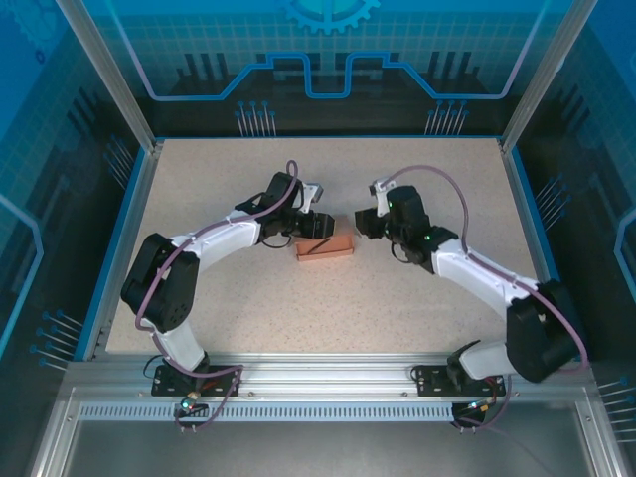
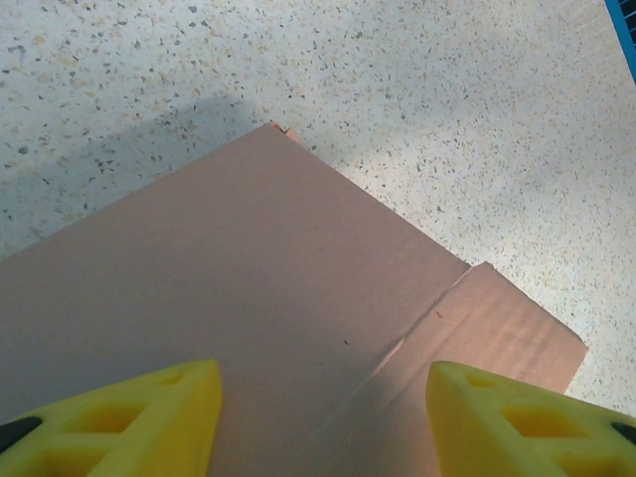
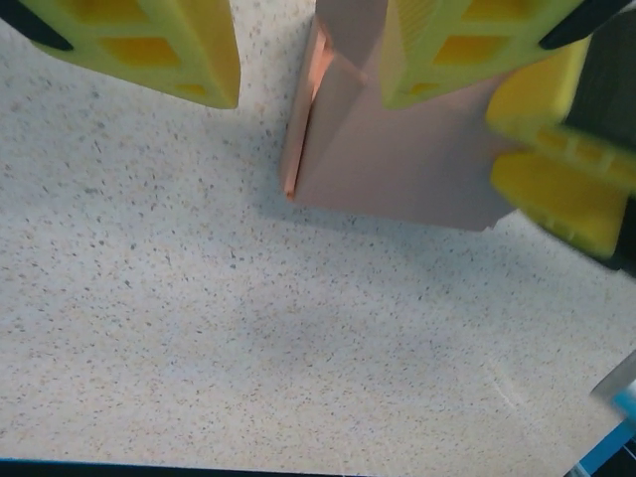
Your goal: Fold the paper box
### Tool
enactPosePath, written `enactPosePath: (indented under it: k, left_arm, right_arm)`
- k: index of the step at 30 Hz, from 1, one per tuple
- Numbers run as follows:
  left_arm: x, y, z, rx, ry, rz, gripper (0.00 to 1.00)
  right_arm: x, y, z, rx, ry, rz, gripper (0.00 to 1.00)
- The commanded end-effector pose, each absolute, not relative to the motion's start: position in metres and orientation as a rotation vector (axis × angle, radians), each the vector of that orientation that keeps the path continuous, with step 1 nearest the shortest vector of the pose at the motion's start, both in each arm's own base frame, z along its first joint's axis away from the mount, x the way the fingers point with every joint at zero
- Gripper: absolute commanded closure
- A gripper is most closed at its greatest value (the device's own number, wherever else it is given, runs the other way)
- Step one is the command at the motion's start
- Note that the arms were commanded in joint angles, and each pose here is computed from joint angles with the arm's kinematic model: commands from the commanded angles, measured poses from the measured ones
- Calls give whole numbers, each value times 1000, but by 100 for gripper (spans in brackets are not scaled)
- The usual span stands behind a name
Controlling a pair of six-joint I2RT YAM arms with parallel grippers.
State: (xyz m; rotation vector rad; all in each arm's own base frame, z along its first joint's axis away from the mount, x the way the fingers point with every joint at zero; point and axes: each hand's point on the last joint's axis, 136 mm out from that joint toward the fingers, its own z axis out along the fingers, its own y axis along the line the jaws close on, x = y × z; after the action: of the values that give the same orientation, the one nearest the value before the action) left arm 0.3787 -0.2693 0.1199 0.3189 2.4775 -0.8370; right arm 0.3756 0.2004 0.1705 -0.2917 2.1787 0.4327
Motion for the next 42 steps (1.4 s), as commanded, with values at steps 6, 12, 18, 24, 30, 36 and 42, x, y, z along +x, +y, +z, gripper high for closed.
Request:
enactPosePath:
  k: [6,12,18,24,30,36,42]
  left_arm:
    - [369,-275,110,314,2493,-865,42]
    - [365,-276,102,309,2504,-864,42]
    - [361,-275,92,289,2509,-861,42]
    - [356,-275,72,279,2535,-854,42]
    - [356,-275,59,268,2554,-848,42]
    - [361,-275,82,272,2493,-840,40]
    - [371,-264,122,265,2376,-765,34]
  right_arm:
    - [384,225,124,-311,2407,589,57]
    - [386,224,91,-291,2505,581,57]
    - [382,219,64,-286,2570,543,58]
    - [378,214,41,-295,2612,508,58]
    - [377,211,25,-297,2648,481,61]
    - [384,213,51,-347,2591,466,60]
    - [384,211,90,-418,2497,399,57]
